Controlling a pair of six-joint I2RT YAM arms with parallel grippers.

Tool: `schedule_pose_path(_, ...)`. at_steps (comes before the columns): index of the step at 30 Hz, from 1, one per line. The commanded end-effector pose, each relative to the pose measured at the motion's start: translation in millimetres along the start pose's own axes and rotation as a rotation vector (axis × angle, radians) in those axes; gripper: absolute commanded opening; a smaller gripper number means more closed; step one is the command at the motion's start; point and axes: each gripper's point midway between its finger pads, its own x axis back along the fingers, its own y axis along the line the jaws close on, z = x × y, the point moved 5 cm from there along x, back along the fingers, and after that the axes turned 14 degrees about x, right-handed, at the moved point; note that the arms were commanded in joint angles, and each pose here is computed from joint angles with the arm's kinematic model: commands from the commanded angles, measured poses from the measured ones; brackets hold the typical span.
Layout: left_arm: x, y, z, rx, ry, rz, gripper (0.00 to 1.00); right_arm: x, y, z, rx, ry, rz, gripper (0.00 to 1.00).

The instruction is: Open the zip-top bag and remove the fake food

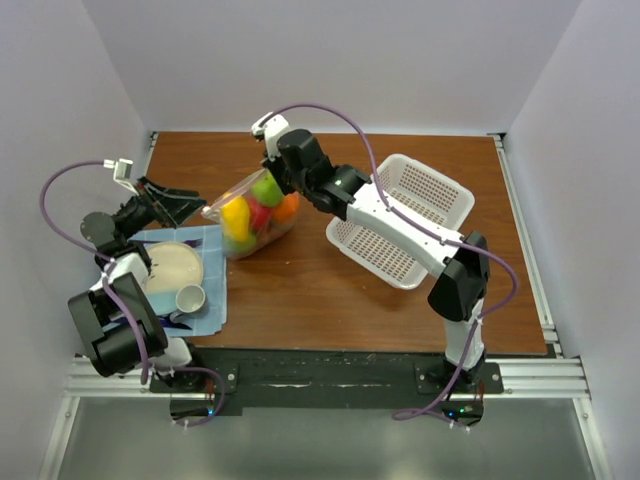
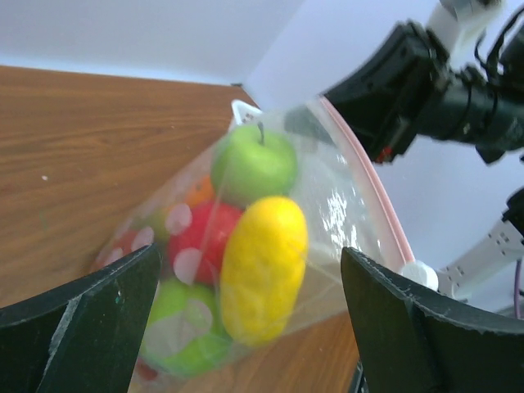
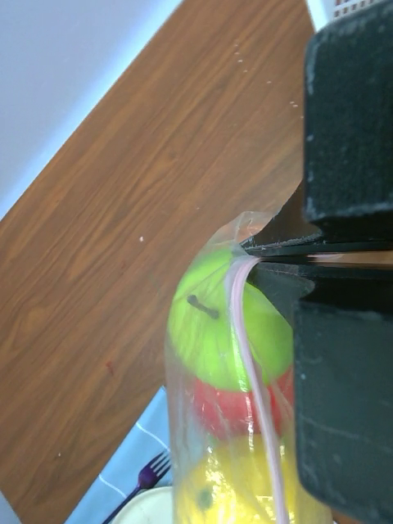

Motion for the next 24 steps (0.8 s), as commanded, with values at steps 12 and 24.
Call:
schedule_pose_path(12, -17.9, -63.6, 38.4, -0.836, -0.014, 0.266, 0.94, -17.0, -40.3, -0.9, -0.236, 0.082, 0.045, 0.0)
schedule_pose_path(24, -36.9, -57.0, 2.8, -0.915, -0.171, 0.245, 0.96, -15.8, -26.7, 8.9, -0.278, 0.098, -0.022, 0.0)
